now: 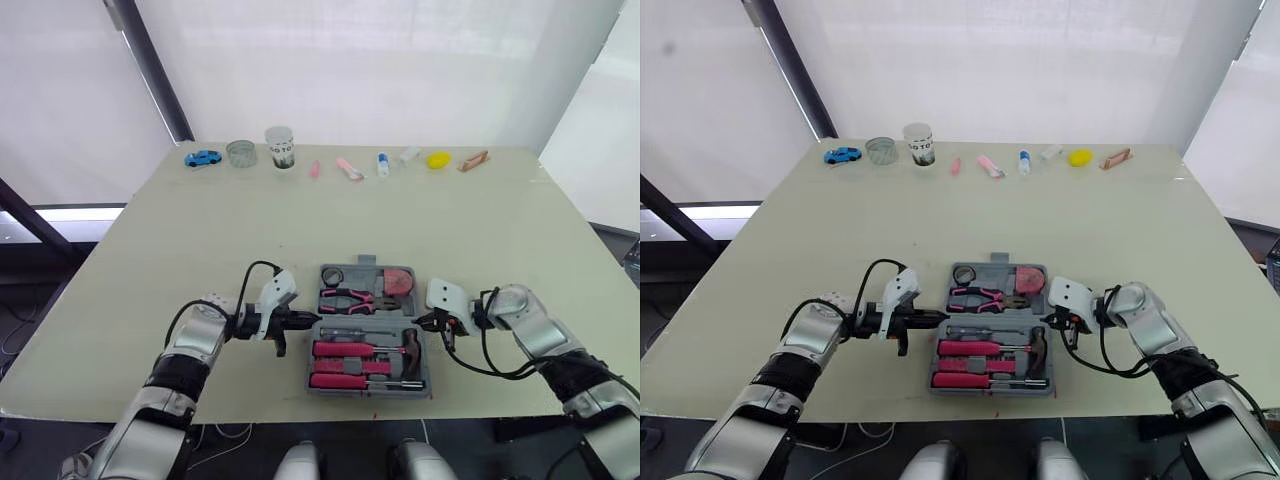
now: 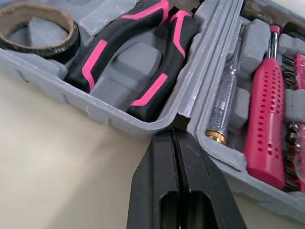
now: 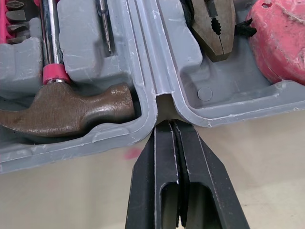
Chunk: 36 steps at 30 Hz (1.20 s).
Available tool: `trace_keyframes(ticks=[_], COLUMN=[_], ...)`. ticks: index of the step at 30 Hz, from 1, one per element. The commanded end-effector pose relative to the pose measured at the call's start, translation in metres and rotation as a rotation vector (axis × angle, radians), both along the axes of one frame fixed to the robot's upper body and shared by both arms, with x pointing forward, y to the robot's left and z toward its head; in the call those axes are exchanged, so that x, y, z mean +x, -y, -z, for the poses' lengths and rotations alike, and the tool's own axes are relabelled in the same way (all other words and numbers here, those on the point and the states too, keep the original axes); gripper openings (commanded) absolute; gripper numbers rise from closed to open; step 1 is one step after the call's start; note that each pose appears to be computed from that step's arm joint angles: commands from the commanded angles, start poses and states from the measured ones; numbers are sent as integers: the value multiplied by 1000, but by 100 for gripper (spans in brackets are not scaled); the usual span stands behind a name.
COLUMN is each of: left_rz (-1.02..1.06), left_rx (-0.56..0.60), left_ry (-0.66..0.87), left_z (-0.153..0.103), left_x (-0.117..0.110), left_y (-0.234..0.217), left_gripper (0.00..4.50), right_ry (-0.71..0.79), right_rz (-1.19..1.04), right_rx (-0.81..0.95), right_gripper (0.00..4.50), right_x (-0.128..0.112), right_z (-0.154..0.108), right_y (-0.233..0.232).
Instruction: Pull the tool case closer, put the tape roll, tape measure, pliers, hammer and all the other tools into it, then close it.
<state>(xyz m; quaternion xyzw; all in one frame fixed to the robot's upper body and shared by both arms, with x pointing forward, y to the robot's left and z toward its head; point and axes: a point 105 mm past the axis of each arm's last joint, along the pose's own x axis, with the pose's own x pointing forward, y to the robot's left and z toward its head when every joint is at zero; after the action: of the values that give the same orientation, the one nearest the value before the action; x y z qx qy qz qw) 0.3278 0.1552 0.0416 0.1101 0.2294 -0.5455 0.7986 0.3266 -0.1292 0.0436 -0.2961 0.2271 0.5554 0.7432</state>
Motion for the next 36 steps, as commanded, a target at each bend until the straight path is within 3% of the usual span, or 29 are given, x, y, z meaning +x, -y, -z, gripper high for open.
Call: trace_keyframes(ticks=[1,36], left_rz=[78,82], left_rx=[-30,-27], left_ry=[0,-36], left_z=[-1,14], left_x=[-8,-36], left_y=[15,13], left_gripper=[4,4], right_ry=[3,-25], right_rz=[-64,-38], right_rx=[30,23], right_gripper=[0,0], right_x=[-8,-22], right_z=[-7,-1], right_y=[-12,-7])
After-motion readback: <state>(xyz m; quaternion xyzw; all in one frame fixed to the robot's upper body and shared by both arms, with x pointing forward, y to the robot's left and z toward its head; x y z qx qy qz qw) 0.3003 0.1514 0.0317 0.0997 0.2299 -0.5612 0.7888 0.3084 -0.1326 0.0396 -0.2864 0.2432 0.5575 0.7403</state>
